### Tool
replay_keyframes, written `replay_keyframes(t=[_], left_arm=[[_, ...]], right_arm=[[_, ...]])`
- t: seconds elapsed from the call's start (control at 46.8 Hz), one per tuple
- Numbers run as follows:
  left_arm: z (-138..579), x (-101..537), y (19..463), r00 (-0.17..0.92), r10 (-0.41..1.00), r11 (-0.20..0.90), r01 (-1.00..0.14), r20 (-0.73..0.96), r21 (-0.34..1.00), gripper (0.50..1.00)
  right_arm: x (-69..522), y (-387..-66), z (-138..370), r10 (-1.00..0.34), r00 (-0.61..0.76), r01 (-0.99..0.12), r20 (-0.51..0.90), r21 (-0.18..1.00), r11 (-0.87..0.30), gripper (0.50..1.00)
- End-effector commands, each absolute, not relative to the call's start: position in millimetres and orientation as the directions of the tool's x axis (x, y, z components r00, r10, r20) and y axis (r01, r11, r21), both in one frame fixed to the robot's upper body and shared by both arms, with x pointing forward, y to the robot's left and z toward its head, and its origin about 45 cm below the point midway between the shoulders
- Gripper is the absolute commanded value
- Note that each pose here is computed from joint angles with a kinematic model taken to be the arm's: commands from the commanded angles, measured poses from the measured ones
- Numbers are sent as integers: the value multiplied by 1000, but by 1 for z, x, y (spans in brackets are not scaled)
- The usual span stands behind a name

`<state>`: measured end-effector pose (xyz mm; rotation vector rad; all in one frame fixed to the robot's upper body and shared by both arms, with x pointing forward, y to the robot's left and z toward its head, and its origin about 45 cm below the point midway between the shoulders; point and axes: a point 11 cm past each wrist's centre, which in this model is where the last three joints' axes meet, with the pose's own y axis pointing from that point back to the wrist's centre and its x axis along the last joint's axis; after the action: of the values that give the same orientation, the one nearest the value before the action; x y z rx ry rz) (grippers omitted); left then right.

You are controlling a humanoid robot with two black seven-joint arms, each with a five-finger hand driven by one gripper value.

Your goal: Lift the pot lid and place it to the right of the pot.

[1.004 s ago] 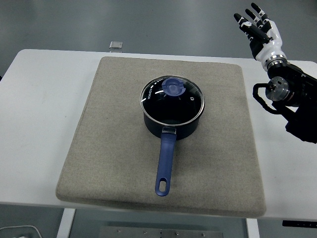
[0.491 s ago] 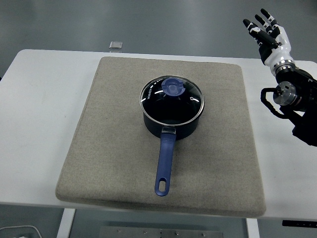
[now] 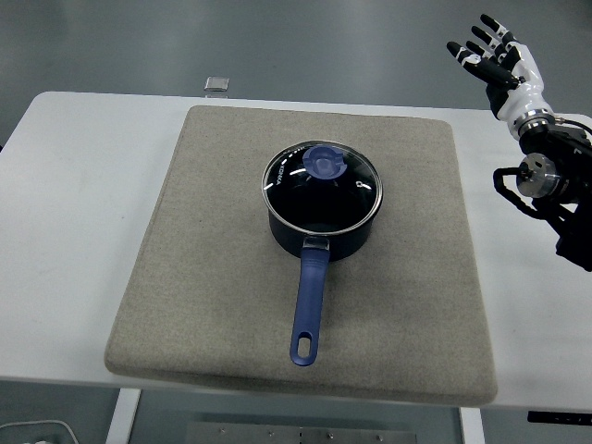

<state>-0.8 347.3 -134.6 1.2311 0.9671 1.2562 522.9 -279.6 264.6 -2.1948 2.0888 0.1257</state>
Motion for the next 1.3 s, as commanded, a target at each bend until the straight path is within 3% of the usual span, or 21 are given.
replay_keyframes(t=[0.0, 0.321, 0.62, 0.855, 1.111, 1.282], left_arm=[[-135, -1, 347, 112, 988, -93, -146, 109, 985, 1000], [-135, -1, 347, 112, 988, -92, -147, 110, 985, 1000], [-135, -1, 347, 114, 987, -92, -147, 110, 985, 1000], [-135, -1, 347, 111, 988, -93, -146, 109, 985, 1000], [-135, -1, 347, 112, 988, -93, -146, 109, 985, 1000], [-135, -1, 347, 112, 988, -92, -147, 110, 985, 1000]], right_arm=[[524, -284, 268, -992, 52, -998, -113, -28, -49, 903], [532, -311, 304, -998, 44, -996, -36, -82, -41, 901], [536, -304, 352, -942, 244, -951, 228, -131, -279, 903], [528, -284, 393, -805, 418, -833, 421, -175, -524, 903], [515, -260, 419, -626, 545, -721, 558, -70, -689, 903], [497, -226, 429, -501, 606, -618, 618, -30, -785, 901]])
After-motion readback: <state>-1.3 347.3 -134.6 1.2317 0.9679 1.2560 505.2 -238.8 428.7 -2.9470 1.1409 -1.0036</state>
